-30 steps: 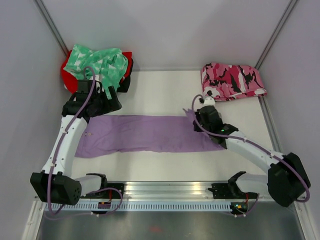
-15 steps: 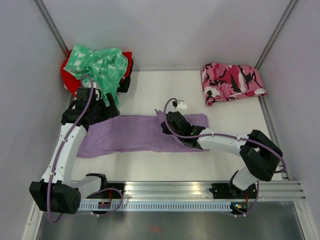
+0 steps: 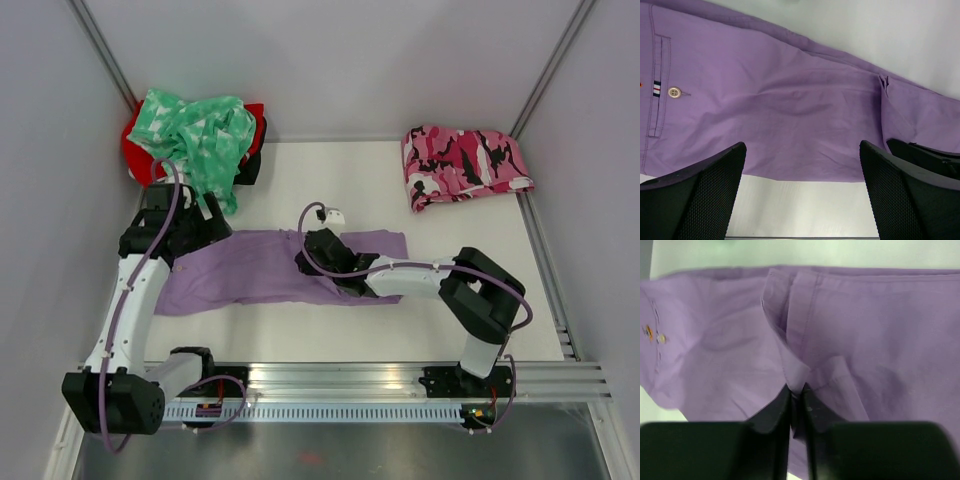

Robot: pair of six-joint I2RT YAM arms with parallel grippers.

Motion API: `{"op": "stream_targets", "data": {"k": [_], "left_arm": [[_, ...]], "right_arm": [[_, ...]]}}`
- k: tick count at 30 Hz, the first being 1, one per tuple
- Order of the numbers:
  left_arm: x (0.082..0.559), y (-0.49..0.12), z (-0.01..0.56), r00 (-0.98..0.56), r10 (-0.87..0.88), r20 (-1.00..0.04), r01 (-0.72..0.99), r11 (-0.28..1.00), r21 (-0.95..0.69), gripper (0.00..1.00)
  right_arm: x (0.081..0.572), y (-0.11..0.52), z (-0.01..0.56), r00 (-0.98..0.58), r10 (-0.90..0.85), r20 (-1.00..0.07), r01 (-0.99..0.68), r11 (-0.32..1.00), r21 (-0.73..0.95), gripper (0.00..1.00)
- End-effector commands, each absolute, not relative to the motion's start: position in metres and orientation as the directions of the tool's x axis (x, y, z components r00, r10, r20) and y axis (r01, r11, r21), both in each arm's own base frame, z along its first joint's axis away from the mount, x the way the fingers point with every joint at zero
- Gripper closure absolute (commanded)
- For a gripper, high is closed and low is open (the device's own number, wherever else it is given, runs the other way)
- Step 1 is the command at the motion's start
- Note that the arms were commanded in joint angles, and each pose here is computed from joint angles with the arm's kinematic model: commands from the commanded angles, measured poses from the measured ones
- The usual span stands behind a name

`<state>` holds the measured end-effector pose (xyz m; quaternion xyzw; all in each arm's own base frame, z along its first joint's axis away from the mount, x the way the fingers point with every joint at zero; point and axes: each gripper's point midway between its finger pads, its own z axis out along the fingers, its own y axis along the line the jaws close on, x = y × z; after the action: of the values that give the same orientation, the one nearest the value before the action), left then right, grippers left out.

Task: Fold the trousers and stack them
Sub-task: Fold the trousers

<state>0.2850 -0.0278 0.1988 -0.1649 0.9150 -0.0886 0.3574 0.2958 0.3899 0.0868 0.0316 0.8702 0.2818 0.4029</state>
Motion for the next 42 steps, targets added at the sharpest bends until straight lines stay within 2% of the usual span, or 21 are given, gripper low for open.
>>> {"op": "stream_targets", "data": {"k": [1,2,5,6,9,13,14,18,22,27,31,32,34,37,38,42], "left_arm": [[0.287,-0.027,0.196,-0.675,-0.378,-0.633,-0.241,0.925,-0.295,0.0],[0.287,-0.028,0.191,-0.683,-0.379,-0.624,-0.241,0.924,-0.298,0.0],[0.288,-0.035,0.181,-0.707,-0.379,-0.597,-0.224,0.921,-0.32,0.0],[0.288,-0.039,0.18,-0.714,-0.376,-0.591,-0.208,0.92,-0.333,0.0],[0.288,-0.045,0.179,-0.716,-0.377,-0.588,-0.19,0.915,-0.357,0.0],[0.288,-0.053,0.181,-0.717,-0.384,-0.581,-0.165,0.905,-0.393,0.0],[0.287,-0.057,0.18,-0.721,-0.391,-0.573,-0.163,0.898,-0.408,0.0],[0.288,-0.079,0.178,-0.739,-0.385,-0.553,-0.123,0.884,-0.45,0.01],[0.286,-0.127,0.175,-0.776,-0.299,-0.555,-0.038,0.901,-0.433,0.01],[0.285,-0.165,0.133,-0.832,-0.263,-0.488,-0.048,0.912,-0.408,0.04],[0.277,-0.185,0.105,-0.862,-0.197,-0.467,-0.005,0.925,-0.38,0.19],[0.272,-0.196,0.1,-0.87,-0.166,-0.464,0.026,0.925,-0.38,0.28],[0.265,-0.204,0.08,-0.886,-0.132,-0.443,0.037,0.935,-0.352,0.41],[0.251,-0.207,0.046,-0.915,-0.125,-0.384,0.003,0.949,-0.316,0.7],[0.247,-0.208,0.039,-0.92,-0.134,-0.369,-0.011,0.948,-0.317,0.83],[0.231,-0.187,0.009,-0.935,-0.147,-0.324,-0.076,0.972,-0.223,0.97]], "right_arm": [[0.281,0.42,0.11,-0.703,0.24,-0.669,-0.281,0.77,0.572,0.76],[0.276,0.427,0.115,-0.716,0.216,-0.664,-0.316,0.748,0.584,0.54],[0.256,0.453,0.157,-0.715,0.131,-0.687,-0.463,0.648,0.605,0.27],[0.251,0.465,0.183,-0.694,0.124,-0.709,-0.511,0.61,0.606,0.24],[0.238,0.454,0.221,-0.674,0.046,-0.737,-0.564,0.612,0.554,0.22],[0.255,0.396,0.239,-0.623,0.044,-0.781,-0.484,0.762,0.429,0.21],[0.268,0.373,0.23,-0.625,0.064,-0.778,-0.419,0.813,0.404,0.21],[0.277,0.313,0.203,-0.664,0.108,-0.74,-0.299,0.869,0.395,0.26],[0.287,0.268,0.161,-0.694,0.142,-0.706,-0.173,0.919,0.354,0.28],[0.303,0.214,0.12,-0.707,0.218,-0.673,-0.02,0.945,0.327,0.37],[0.3,0.199,0.1,-0.726,0.237,-0.646,0.005,0.941,0.339,0.44],[0.297,0.193,0.091,-0.735,0.238,-0.635,0.019,0.943,0.332,0.45],[0.297,0.191,0.08,-0.747,0.244,-0.619,0.026,0.94,0.339,0.52],[0.294,0.19,0.061,-0.766,0.244,-0.595,0.036,0.94,0.339,0.58],[0.293,0.187,0.05,-0.772,0.247,-0.586,0.048,0.942,0.333,0.59],[0.287,0.183,0.028,-0.802,0.24,-0.546,0.067,0.946,0.317,0.64]]}}
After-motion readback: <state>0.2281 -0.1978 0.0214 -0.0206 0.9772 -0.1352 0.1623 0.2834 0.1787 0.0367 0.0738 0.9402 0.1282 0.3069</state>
